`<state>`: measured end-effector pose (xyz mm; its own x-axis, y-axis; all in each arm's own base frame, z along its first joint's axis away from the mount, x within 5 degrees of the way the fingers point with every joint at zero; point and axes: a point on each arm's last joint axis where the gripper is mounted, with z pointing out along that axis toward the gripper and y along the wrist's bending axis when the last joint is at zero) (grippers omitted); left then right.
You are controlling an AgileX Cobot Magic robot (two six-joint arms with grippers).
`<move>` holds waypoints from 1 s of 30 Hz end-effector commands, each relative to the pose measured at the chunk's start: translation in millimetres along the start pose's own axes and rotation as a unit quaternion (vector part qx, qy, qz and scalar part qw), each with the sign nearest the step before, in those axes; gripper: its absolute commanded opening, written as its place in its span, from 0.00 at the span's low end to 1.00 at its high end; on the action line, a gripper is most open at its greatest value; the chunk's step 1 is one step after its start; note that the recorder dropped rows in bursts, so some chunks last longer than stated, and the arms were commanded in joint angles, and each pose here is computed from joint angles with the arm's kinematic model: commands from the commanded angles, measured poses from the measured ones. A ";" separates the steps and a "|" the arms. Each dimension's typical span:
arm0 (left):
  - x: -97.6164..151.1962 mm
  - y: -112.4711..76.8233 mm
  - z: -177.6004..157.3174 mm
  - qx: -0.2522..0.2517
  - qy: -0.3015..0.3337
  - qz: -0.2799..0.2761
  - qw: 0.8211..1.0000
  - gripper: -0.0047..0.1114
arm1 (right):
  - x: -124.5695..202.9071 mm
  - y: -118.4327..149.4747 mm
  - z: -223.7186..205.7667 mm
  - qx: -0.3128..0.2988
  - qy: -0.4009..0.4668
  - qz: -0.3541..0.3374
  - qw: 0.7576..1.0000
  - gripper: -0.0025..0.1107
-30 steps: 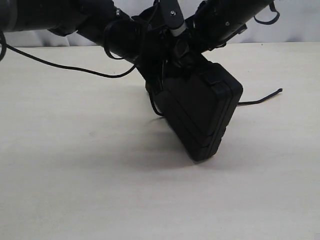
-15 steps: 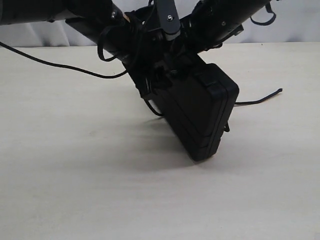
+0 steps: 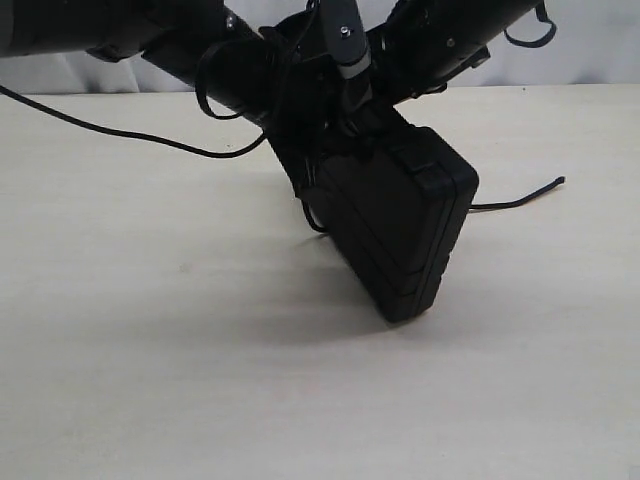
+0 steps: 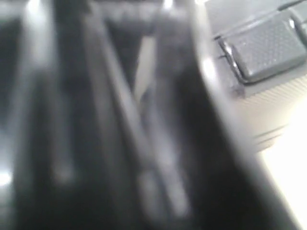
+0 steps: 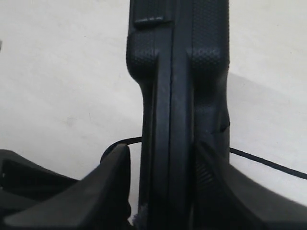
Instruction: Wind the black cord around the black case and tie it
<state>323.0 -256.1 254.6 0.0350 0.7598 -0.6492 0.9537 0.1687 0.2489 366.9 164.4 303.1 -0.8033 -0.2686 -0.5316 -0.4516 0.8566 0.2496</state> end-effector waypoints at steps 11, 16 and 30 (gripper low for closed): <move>-4.1 -1.4 -111.0 -0.128 0.150 0.049 0.979 0.56 | 6.8 18.3 -3.1 -0.069 -0.014 0.047 0.996 0.38; -16.7 -22.4 -138.2 -0.088 0.096 -0.062 0.990 0.56 | 4.3 22.6 -13.7 -0.078 -0.033 0.047 0.995 0.38; 64.7 -83.0 -36.9 0.191 0.157 0.012 0.969 0.56 | 39.5 -55.0 -25.9 0.009 0.062 0.089 0.994 0.38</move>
<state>240.2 -197.3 236.4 -0.1113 0.9340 -0.3395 0.9917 0.0822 -0.0991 349.8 120.2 302.4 -0.8893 -0.1861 -0.4178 -0.3459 0.8713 0.3481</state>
